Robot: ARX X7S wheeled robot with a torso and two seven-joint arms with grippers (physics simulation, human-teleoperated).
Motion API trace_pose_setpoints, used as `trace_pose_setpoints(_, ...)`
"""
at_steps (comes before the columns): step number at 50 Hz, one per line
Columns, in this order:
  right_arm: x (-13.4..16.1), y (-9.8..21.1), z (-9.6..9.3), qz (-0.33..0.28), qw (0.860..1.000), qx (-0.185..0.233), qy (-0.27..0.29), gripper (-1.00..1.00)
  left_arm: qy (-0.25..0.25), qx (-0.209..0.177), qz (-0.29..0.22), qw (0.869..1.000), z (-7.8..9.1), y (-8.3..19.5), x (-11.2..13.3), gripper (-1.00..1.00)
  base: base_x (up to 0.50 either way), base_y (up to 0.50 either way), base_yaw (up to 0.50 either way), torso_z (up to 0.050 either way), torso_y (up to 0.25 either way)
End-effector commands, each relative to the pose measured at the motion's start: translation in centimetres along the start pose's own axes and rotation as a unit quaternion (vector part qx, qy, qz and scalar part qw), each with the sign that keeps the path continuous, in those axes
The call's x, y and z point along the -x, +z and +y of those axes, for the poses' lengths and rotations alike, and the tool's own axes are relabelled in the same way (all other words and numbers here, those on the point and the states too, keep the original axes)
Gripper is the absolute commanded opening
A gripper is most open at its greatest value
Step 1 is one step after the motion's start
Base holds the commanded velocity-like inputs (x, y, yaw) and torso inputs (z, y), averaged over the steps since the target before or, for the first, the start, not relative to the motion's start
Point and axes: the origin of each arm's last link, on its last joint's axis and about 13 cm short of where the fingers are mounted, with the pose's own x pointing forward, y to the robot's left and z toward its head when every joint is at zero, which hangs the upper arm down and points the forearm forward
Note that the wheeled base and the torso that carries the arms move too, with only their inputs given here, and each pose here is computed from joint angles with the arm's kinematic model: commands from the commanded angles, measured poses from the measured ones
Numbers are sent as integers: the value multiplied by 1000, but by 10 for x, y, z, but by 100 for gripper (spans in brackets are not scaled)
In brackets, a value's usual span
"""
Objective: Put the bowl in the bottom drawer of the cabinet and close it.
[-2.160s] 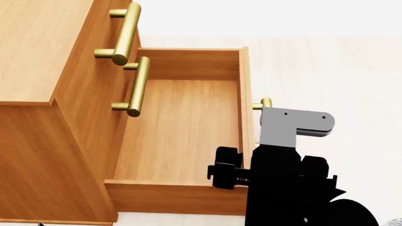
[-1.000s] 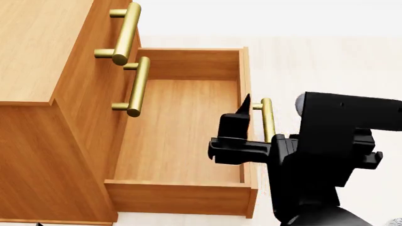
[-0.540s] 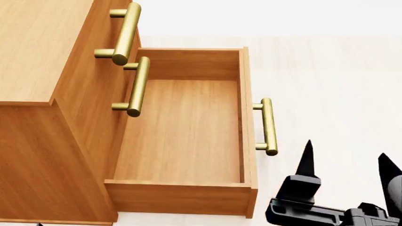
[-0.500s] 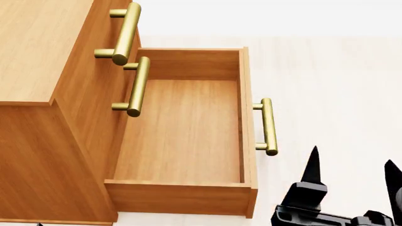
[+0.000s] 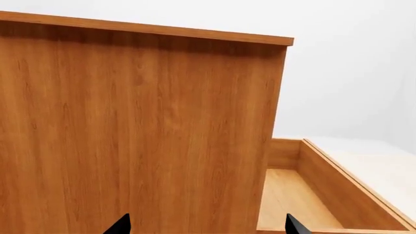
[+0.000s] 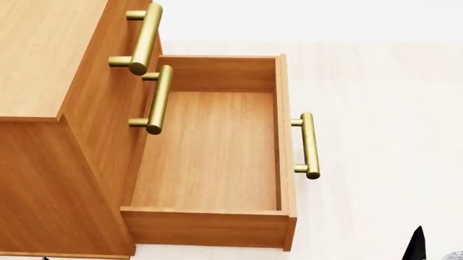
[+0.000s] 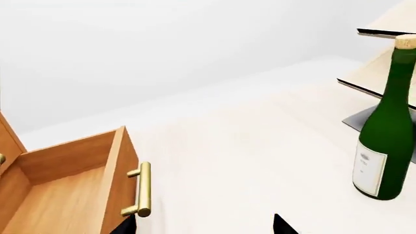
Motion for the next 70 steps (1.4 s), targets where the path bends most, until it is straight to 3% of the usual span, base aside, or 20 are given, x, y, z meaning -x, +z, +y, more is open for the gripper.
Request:
trace_pose_setpoints(1, 10, -14, -15, 7, 999, -6, -32, 100, 1, 1, -1, 1000, 1, 1, 0, 100, 0, 0, 0, 0, 0)
trace_pose_setpoints(20, 23, -21, -32, 21, 993, -40, -107, 100, 2, 1, -1, 1000, 1, 1, 0, 100, 0, 0, 0, 0, 0)
trace_pose_setpoints(31, 19, -33, -39, 46, 981, -69, -173, 100, 3, 0, -1, 1000, 1, 1, 0, 100, 0, 0, 0, 0, 0)
trace_pose_setpoints(42, -9, -33, -37, 109, 976, -62, -180, 100, 1, 2, 1, 1000, 1, 0, -1, 100, 0, 0, 0, 0, 0)
trace_pose_setpoints(57, -31, -37, -39, 127, 970, -67, -195, 100, 0, 4, 3, 1000, 1, -1, -2, 100, 0, 0, 0, 0, 0)
trace_pose_setpoints(70, -31, -36, -45, 125, 967, -75, -210, 100, 0, 5, 4, 1000, 0, -1, -1, 100, 0, 0, 0, 0, 0)
